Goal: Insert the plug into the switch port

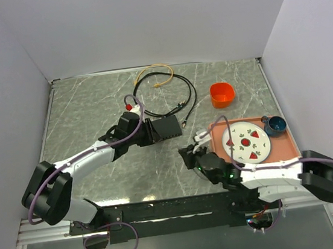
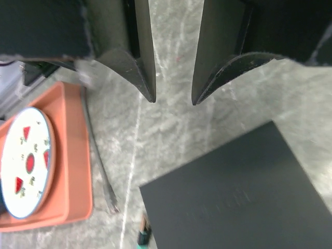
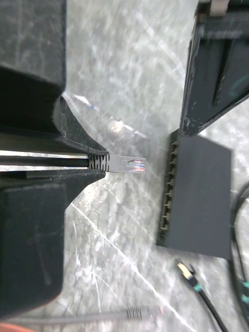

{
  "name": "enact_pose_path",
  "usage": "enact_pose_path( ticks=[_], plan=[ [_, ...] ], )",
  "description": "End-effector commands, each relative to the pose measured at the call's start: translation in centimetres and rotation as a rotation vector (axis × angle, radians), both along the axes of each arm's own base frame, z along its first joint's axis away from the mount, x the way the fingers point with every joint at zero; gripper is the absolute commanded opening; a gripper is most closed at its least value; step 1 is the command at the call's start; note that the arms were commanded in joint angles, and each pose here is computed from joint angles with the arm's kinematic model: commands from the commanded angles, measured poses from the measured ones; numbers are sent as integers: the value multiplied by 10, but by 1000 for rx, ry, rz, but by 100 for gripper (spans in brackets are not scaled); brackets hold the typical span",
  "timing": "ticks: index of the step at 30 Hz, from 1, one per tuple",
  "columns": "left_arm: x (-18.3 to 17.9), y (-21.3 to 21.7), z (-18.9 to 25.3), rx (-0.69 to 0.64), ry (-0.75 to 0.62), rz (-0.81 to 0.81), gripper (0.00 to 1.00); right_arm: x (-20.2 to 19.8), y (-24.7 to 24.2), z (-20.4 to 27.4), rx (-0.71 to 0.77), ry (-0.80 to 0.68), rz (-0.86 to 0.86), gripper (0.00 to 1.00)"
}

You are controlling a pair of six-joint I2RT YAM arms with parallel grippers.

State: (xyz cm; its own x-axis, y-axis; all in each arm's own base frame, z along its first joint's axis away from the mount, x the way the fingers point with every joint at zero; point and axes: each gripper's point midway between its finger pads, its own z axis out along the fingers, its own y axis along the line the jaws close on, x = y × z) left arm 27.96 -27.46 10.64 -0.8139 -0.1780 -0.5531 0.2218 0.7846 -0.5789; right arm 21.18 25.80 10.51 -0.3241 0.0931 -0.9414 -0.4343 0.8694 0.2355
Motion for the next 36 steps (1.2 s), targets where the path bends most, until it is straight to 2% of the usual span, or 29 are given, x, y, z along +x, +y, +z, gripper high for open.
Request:
enact_pose_path(
  ticks=[1,4,5,6,10,12,14,17,22,27,31,36],
  plan=[
    [23,7,28,46,-116,17,41,-4,-21,25,105,-32,-66,0],
    [48,2,44,91,-187,21,45,-11,-38,25,131,-14,-82,0],
    [62,-4,64,84,-232,29,45,-12,-41,25,143,-14,-85,0],
    [72,-3,55,142,-235,27,46,-15,-44,30,162,-27,-72,0],
    [112,-11,62,237,-296,32,47,-16,-50,29,97,-29,-62,0],
    [135,-15,52,267,-321,38,49,-14,-50,23,66,-24,-70,0],
    [161,-19,30,271,-281,9,49,-13,-48,19,51,1,-72,0],
    [184,-18,-12,295,-198,-37,49,-15,-41,18,74,27,-56,0],
    [210,-8,-58,296,-175,-29,53,-18,-40,4,59,62,-38,0],
    [201,-8,-91,288,-99,-65,58,-20,-34,-6,24,88,-8,0],
    [160,-6,-115,227,-3,-95,55,-20,-32,-17,-4,118,-14,0],
    [113,-2,-120,128,47,-103,53,-20,-26,-30,-35,161,-3,0]
  ],
)
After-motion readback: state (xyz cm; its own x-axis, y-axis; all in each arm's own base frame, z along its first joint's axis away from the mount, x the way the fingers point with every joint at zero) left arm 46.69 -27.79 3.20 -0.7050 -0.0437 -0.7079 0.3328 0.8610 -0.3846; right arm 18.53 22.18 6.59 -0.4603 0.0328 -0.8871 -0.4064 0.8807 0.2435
